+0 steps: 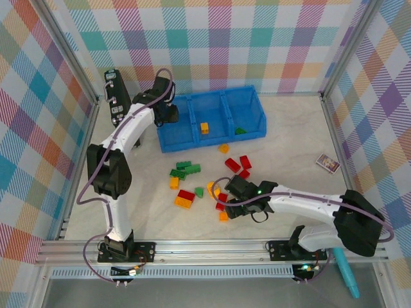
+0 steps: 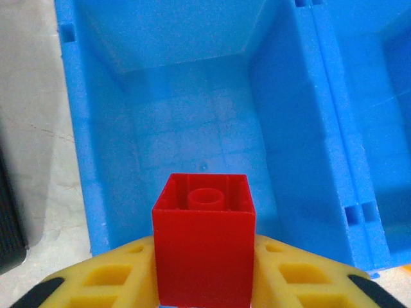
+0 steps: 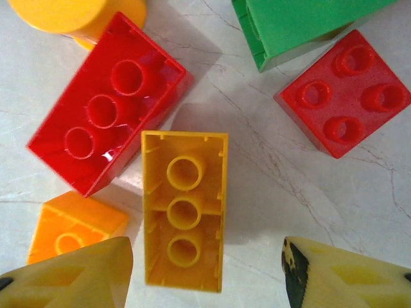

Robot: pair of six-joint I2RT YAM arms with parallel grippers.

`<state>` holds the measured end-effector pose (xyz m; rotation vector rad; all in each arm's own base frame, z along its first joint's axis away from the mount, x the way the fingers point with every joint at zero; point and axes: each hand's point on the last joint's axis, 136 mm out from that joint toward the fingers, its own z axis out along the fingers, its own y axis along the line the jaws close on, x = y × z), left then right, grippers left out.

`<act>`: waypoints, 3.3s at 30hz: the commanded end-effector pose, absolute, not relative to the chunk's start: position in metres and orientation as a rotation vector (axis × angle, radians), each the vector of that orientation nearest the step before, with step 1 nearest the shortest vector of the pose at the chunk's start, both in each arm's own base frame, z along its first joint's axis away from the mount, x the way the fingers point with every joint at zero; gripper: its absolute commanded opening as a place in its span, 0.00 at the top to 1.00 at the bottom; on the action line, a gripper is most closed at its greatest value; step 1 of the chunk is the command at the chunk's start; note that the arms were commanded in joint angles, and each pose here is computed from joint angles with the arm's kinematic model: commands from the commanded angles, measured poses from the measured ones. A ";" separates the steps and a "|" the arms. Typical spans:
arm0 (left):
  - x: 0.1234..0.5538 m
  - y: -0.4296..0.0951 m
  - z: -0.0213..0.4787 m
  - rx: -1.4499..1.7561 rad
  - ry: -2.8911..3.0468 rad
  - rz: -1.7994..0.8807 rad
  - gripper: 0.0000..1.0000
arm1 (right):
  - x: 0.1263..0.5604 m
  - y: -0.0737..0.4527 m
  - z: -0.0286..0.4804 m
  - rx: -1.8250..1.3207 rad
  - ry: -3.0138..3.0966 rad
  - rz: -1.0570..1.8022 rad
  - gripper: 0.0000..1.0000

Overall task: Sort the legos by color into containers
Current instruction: Place the lego in the container, then pick up the lego from the bottom-center of the table, then place the lego in the container.

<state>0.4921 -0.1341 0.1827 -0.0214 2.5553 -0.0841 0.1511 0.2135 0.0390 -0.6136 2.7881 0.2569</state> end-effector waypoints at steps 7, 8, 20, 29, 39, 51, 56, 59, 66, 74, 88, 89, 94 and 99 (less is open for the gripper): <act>0.494 -0.135 0.184 0.014 2.580 -0.111 0.41 | 0.157 0.219 0.020 -0.632 2.792 0.212 0.39; 0.493 -0.134 0.187 0.017 2.575 -0.109 0.40 | 0.157 0.220 0.018 -0.634 2.795 0.205 0.41; 0.401 -0.120 0.249 0.081 2.543 -0.167 0.34 | 0.162 0.222 0.046 -0.630 2.744 0.246 0.66; 0.293 -0.096 0.252 -0.027 2.547 -0.273 0.33 | 0.196 0.233 0.133 -0.715 2.556 0.249 0.66; 0.236 -0.083 0.222 -0.118 2.582 -0.327 0.29 | 0.336 0.265 0.214 -0.648 2.283 0.233 0.65; 0.213 -0.088 0.187 -0.190 2.668 -0.382 0.28 | 0.442 0.309 0.190 -0.624 2.246 0.246 0.65; 0.208 -0.094 0.173 -0.200 2.696 -0.397 0.28 | 0.470 0.313 0.163 -0.620 2.279 0.241 0.63; 0.203 -0.095 0.160 -0.208 2.725 -0.377 0.29 | 0.481 0.313 0.149 -0.623 2.294 0.228 0.62; 0.206 -0.100 0.151 -0.206 2.739 -0.315 0.30 | 0.492 0.313 0.122 -0.610 2.341 0.268 0.55; 0.227 -0.120 0.142 -0.185 2.753 -0.317 0.31 | 0.488 0.319 0.130 -0.618 2.323 0.326 0.47; 0.249 -0.148 0.111 -0.036 2.871 -0.149 0.35 | 0.436 0.296 0.178 -0.604 2.356 0.376 0.42; 0.251 -0.149 0.112 -0.026 2.876 -0.131 0.35 | 0.428 0.295 0.178 -0.595 2.370 0.385 0.42; 0.254 -0.152 0.110 0.008 2.917 -0.086 0.34 | 0.385 0.288 0.172 -0.569 2.447 0.378 0.41; 0.255 -0.153 0.106 0.029 2.961 -0.046 0.34 | 0.334 0.269 0.144 -0.544 2.569 0.353 0.40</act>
